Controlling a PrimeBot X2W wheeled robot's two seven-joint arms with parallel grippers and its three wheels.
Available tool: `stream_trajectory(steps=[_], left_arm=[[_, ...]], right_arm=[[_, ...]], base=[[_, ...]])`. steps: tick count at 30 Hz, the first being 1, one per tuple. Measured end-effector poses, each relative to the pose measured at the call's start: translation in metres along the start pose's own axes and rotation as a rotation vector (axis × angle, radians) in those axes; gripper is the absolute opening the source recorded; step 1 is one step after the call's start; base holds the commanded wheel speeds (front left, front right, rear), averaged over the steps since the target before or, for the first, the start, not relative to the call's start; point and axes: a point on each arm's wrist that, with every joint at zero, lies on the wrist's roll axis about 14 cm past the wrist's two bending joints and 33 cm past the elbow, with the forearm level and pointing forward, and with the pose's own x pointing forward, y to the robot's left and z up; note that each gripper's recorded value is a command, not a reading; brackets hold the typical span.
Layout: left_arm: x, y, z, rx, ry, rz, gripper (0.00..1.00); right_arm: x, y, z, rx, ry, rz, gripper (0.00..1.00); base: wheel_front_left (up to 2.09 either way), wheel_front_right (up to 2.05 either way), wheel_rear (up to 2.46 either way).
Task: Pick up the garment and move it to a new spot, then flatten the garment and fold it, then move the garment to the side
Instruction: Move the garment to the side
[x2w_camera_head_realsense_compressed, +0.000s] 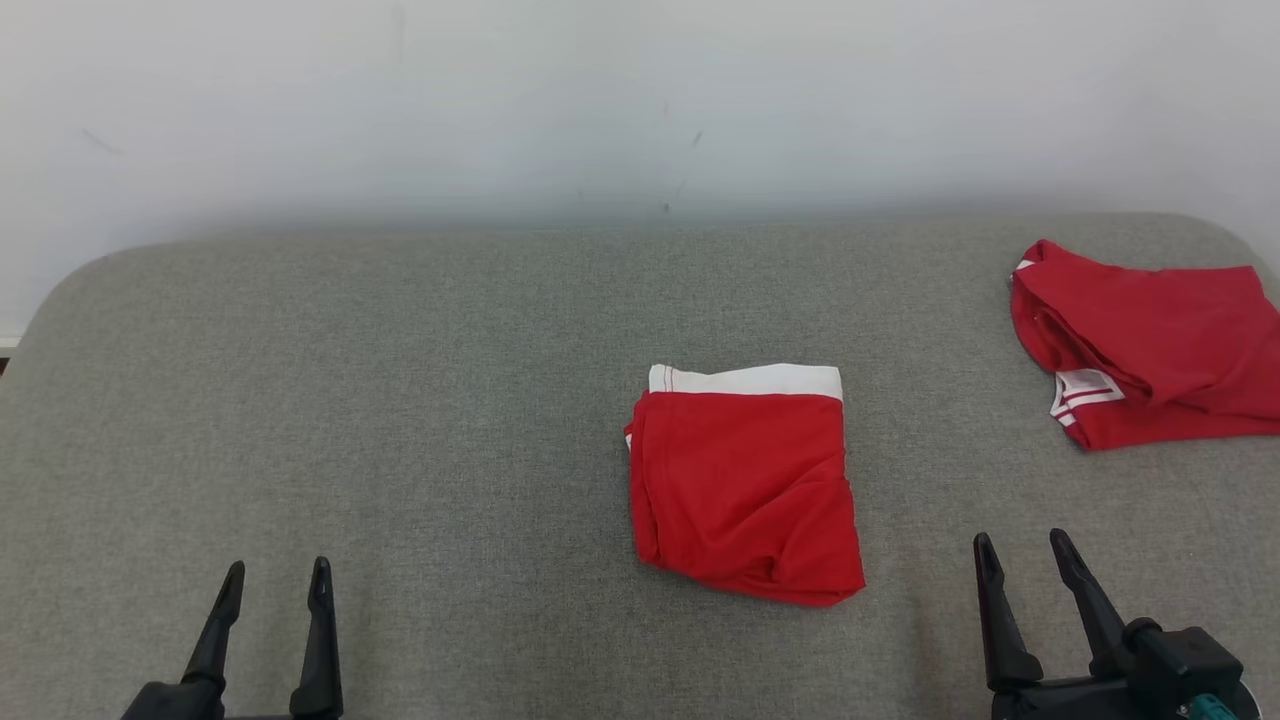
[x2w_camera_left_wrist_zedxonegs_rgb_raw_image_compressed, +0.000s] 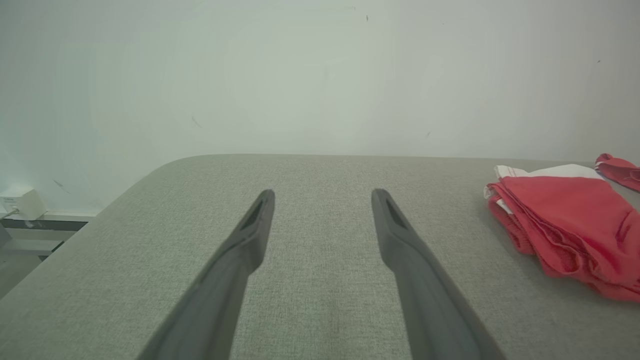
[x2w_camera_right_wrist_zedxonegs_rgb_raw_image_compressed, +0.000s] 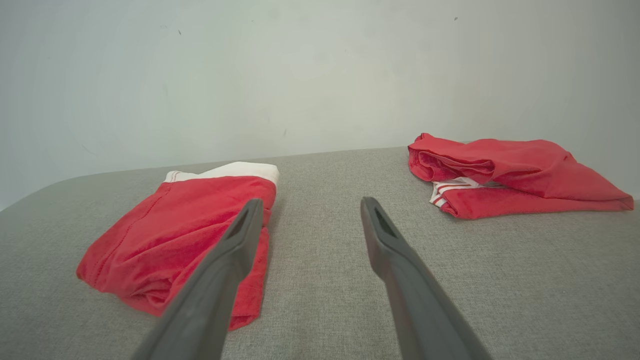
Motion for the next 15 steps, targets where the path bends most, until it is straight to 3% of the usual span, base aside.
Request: stream_trajectory(steps=[15], left_arm=[[-0.0022, 0.0007, -0.0007, -0.005, 0.002, 0.008, 1.0]], right_arm=[[0.0062, 0.0098, -0.0019, 0.013, 0.008, 0.02, 1.0]], base=[[0.0, 0.0, 0.0]])
